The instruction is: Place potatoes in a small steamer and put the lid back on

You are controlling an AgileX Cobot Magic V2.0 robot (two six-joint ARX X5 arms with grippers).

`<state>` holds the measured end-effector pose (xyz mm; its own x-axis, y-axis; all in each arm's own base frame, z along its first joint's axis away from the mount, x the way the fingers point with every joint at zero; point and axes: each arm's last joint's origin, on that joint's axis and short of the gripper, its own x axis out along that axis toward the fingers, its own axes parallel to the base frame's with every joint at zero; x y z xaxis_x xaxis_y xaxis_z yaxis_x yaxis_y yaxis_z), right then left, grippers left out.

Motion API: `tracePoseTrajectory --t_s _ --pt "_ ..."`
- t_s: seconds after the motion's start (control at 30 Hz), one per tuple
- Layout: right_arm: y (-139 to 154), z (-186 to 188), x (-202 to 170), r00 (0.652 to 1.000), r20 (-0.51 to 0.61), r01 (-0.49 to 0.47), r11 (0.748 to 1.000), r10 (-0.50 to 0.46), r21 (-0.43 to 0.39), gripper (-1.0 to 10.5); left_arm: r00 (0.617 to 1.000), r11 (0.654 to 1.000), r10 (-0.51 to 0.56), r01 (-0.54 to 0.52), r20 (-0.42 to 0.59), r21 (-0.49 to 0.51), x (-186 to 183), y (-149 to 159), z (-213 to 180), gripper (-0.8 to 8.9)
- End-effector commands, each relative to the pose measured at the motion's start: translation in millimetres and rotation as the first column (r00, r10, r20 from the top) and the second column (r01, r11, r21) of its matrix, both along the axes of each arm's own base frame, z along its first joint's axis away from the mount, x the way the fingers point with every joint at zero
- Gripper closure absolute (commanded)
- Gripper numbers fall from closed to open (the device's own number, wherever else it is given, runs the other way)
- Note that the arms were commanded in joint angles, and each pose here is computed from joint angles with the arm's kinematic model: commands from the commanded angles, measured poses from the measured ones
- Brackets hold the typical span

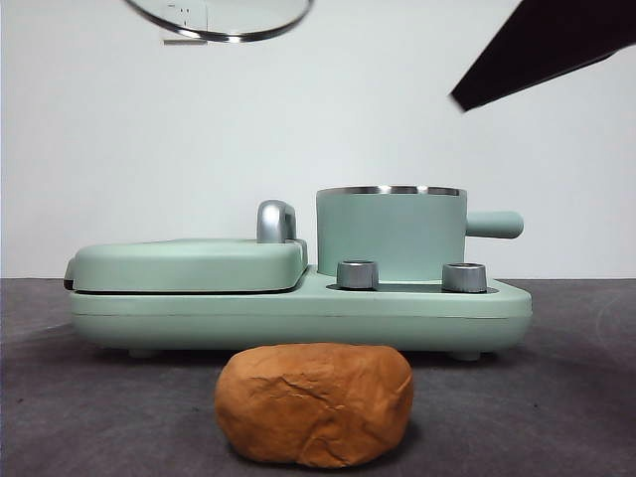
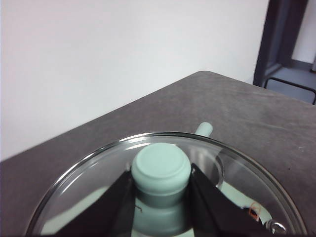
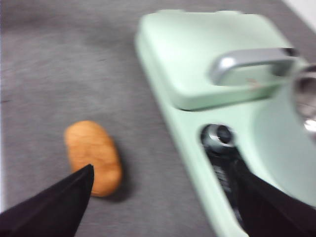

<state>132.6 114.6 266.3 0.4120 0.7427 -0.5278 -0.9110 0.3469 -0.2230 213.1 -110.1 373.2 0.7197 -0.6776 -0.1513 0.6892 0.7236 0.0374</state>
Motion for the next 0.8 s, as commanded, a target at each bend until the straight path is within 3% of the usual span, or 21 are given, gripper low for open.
tracePoseTrajectory --t_s 0.03,0.4,0.8 --pt "14 -1 -1 0.998 -0.028 -0.054 0.998 0.054 -0.01 5.1 1.0 0.999 0.015 -0.015 0.006 -0.036 -12 6 0 8.03" --pt "67 -44 -2 0.976 -0.144 -0.188 0.966 0.164 -0.175 4.9 0.997 0.997 0.078 -0.078 -0.024 -0.007 -44 27 -1 8.04" --pt "97 -80 12 0.967 -0.219 -0.175 0.966 0.133 -0.188 4.9 0.996 0.997 0.079 -0.079 -0.037 -0.001 -46 28 -2 8.04"
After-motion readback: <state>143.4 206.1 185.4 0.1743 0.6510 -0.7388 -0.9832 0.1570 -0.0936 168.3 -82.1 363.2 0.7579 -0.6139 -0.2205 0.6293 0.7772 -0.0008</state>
